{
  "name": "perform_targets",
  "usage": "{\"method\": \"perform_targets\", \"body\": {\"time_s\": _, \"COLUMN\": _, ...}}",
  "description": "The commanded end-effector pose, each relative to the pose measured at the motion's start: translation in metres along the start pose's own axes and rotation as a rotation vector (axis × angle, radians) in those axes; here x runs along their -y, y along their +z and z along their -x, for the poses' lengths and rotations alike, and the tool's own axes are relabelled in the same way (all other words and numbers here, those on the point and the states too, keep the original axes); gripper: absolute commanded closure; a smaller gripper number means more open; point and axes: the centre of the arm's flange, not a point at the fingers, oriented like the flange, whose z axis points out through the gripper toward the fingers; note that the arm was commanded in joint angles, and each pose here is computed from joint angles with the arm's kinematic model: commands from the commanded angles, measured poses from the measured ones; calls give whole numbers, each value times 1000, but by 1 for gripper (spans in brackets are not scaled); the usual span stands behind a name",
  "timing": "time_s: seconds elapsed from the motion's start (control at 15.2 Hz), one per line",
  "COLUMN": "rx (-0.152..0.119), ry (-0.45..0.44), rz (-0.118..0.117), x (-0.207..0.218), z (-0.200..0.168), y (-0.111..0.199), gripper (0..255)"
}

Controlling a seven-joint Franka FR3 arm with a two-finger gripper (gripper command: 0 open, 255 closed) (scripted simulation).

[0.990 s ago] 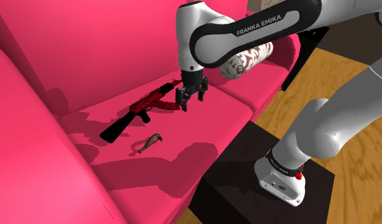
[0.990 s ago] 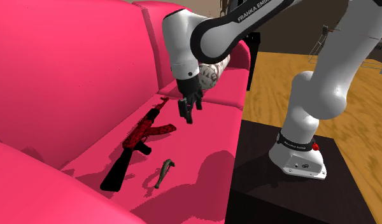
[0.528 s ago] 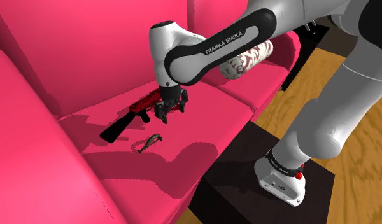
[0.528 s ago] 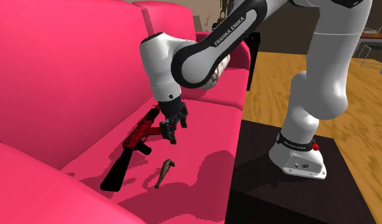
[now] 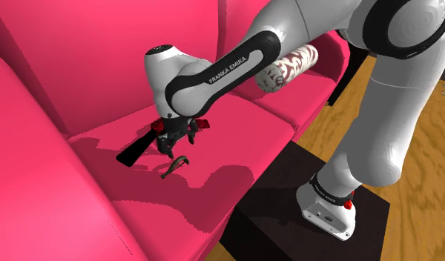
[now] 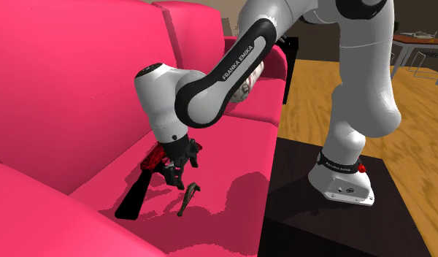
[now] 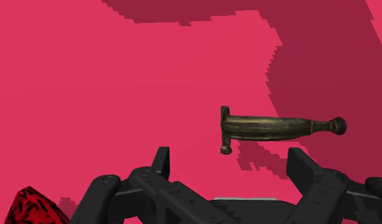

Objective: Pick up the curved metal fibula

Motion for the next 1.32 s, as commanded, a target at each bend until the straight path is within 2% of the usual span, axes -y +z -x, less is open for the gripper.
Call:
{"method": "perform_targets", "body": {"time_s": 0.0, "rx": 0, "ry": -1, "rz": 0, "x": 3, "z": -3, "y": 11, "gripper": 0}}
{"method": "perform_targets", "body": {"time_s": 0.4, "rx": 0, "ry": -1, "rz": 0, "x": 4, "z": -8, "y": 34, "gripper": 0}}
{"method": "perform_targets", "body": {"time_s": 0.46, "rx": 0, "ry": -1, "rz": 0, "x": 5, "z": -8, "y": 34, "gripper": 255}}
{"method": "perform_targets", "body": {"time_s": 1.06, "rx": 0, "ry": -1, "rz": 0, "x": 4, "z": -8, "y": 34, "gripper": 255}}
{"method": "perform_targets", "body": {"time_s": 1.25, "rx": 0, "ry": -1, "rz": 0, "x": 3, "z": -5, "y": 19, "gripper": 255}}
